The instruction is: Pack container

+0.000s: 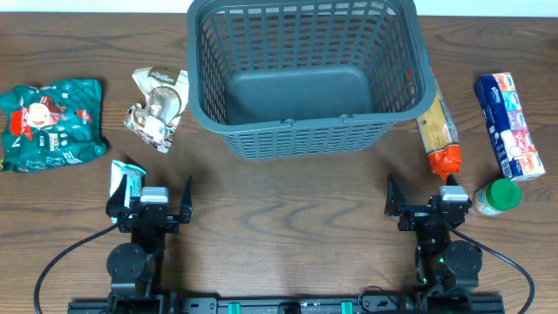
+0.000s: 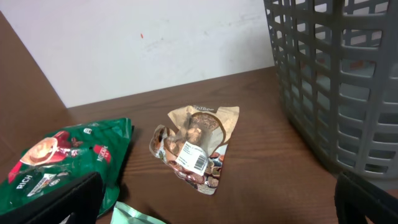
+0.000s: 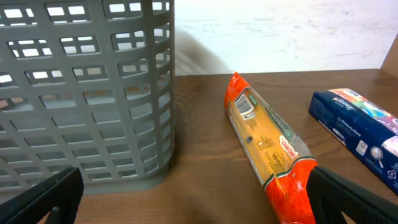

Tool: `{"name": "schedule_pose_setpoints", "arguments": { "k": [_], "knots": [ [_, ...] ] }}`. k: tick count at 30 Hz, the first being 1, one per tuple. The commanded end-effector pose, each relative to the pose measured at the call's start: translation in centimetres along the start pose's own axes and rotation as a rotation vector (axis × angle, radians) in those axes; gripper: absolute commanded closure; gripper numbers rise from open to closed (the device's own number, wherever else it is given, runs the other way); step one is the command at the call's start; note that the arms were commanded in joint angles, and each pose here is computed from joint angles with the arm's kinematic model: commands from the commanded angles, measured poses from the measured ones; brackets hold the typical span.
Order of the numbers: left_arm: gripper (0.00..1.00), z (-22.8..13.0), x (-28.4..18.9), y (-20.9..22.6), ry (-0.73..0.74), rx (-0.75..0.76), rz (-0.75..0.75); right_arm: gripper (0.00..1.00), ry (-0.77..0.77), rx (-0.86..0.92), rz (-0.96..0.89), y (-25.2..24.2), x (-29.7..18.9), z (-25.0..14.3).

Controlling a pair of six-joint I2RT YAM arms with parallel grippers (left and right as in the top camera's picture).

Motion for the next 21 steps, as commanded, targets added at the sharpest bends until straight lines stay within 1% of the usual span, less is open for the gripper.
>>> {"name": "schedule_pose_setpoints", "arguments": {
  "k": [1,4,8,10,14,16,18,21],
  "knots": [
    [0.01,-1.5,0.2,0.0,0.045,0.014,0.004,0.01,-0.004,-0.010,0.005,0.0,-0.2,0.3],
    [0.01,-1.5,0.2,0.0,0.045,0.014,0.004,0.01,0.015,-0.013,0.006,-0.2,-0.9,1.6],
    [0.02,-1.5,0.2,0.0,0.045,0.014,0.004,0.01,0.028,-0.087,-0.120,-1.8,-1.6,4.6],
    [0.01,-1.5,0.2,0.0,0.045,0.014,0.004,0.01,0.029,-0.085,-0.144,-2.3,-1.6,6.6],
    [0.01,-1.5,0.2,0.0,0.045,0.014,0.004,0.01,0.021,-0.076,-0.200,-3.5,-1.1,12.6],
    [0.01,-1.5,0.2,0.0,0.045,0.014,0.004,0.01,0.043,-0.079,-0.213,-4.1,-0.5,15.9],
    [0.01,-1.5,0.2,0.0,0.045,0.014,0.004,0.01,0.104,-0.098,-0.215,-4.7,0.3,18.8],
    [0.01,-1.5,0.2,0.0,0.045,0.014,0.004,0.01,0.239,-0.162,-0.216,-5.9,2.0,22.5]
  ]
}}
Point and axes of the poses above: each gripper's point midway between its finger pads, its own x axis out along the fingers, its own y axis along the line the jaws close on, z = x × y, the point moved 7 cm from there along -x, back along the fingers, and after that the axes turned 10 degrees about -x, right-handed, at the moved point
